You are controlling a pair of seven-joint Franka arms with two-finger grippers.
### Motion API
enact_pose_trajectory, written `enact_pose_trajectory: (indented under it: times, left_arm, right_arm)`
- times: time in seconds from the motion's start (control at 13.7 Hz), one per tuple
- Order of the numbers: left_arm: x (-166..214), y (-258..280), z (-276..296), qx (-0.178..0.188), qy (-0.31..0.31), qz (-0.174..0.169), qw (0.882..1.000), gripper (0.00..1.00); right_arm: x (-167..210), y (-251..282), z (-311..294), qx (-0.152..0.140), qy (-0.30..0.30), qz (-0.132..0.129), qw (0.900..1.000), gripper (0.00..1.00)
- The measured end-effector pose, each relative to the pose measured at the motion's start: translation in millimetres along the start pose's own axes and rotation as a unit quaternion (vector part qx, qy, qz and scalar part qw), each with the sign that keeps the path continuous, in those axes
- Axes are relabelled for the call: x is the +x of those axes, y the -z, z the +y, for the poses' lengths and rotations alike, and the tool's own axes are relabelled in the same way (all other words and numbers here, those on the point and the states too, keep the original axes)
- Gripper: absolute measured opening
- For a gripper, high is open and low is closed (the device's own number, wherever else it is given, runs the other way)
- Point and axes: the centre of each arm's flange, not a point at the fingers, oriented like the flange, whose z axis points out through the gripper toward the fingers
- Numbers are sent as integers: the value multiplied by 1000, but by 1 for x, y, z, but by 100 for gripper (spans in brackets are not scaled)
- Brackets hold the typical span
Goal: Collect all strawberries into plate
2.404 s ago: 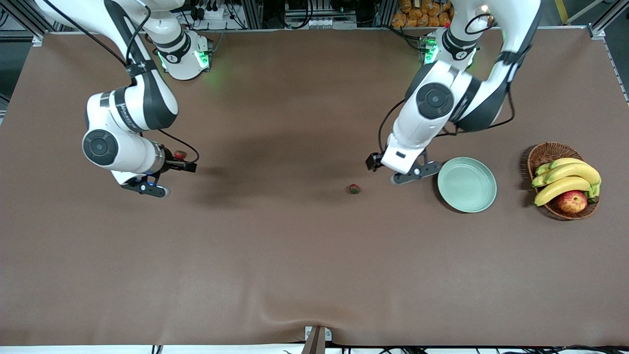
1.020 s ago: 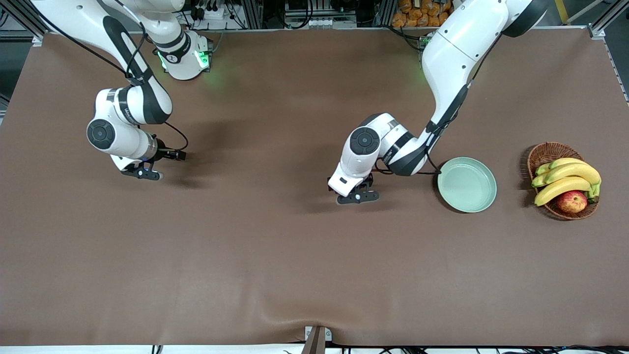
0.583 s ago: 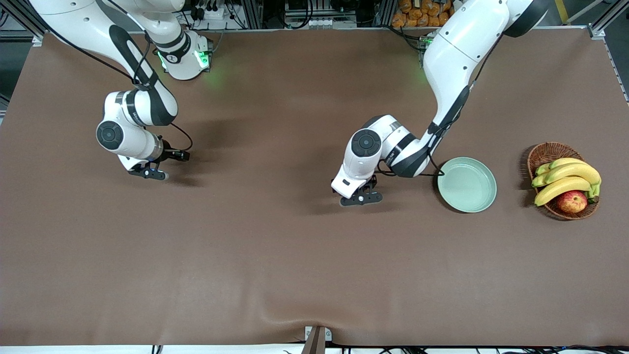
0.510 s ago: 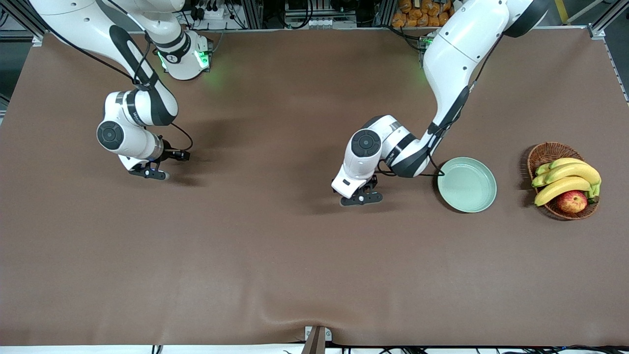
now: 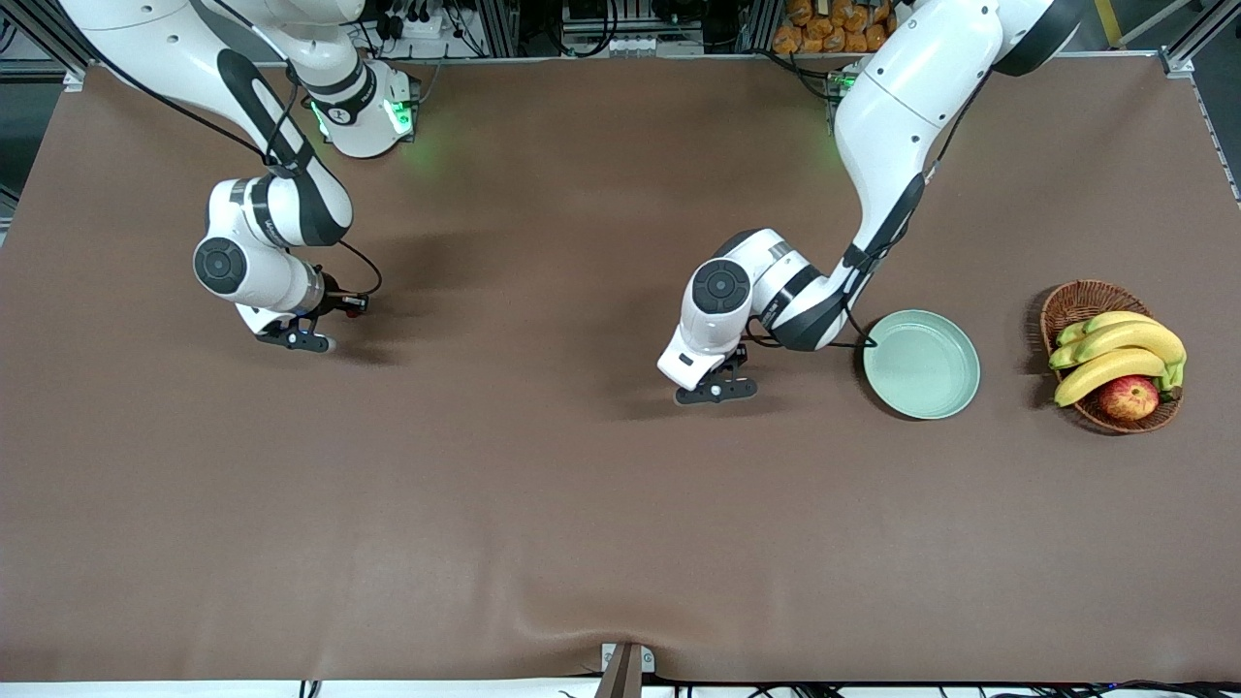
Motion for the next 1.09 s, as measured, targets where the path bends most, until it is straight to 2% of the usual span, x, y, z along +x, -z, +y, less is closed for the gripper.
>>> enact_pose_trajectory:
  times: [0.15, 0.29, 0.44, 0.58, 0.8, 0.95, 1.09]
  left_arm:
    - [1, 2, 1, -1, -6, 1, 1000, 33]
    - [1, 2, 1, -1, -7, 1, 1000, 33]
    - [3, 2, -2, 5, -4, -1, 1000, 33]
    - [18, 10, -22, 32, 10, -8, 999, 33]
    - [50, 53, -75, 84, 32, -22, 996, 33]
    - [56, 83, -110, 113, 43, -31, 992, 33]
    - [58, 98, -152, 126, 36, -37, 991, 33]
  right_arm:
    - [11, 16, -4, 2, 1, 8, 1000, 31]
    - [25, 41, -12, 6, 1, 14, 1000, 31]
    - [38, 66, -25, 22, -3, 19, 1000, 31]
    - [47, 91, -40, 40, -7, 15, 999, 31]
    - [58, 130, -65, 60, -34, 15, 997, 31]
    - [59, 144, -102, 69, -65, 22, 995, 31]
    - [56, 148, -154, 95, -95, 12, 991, 31]
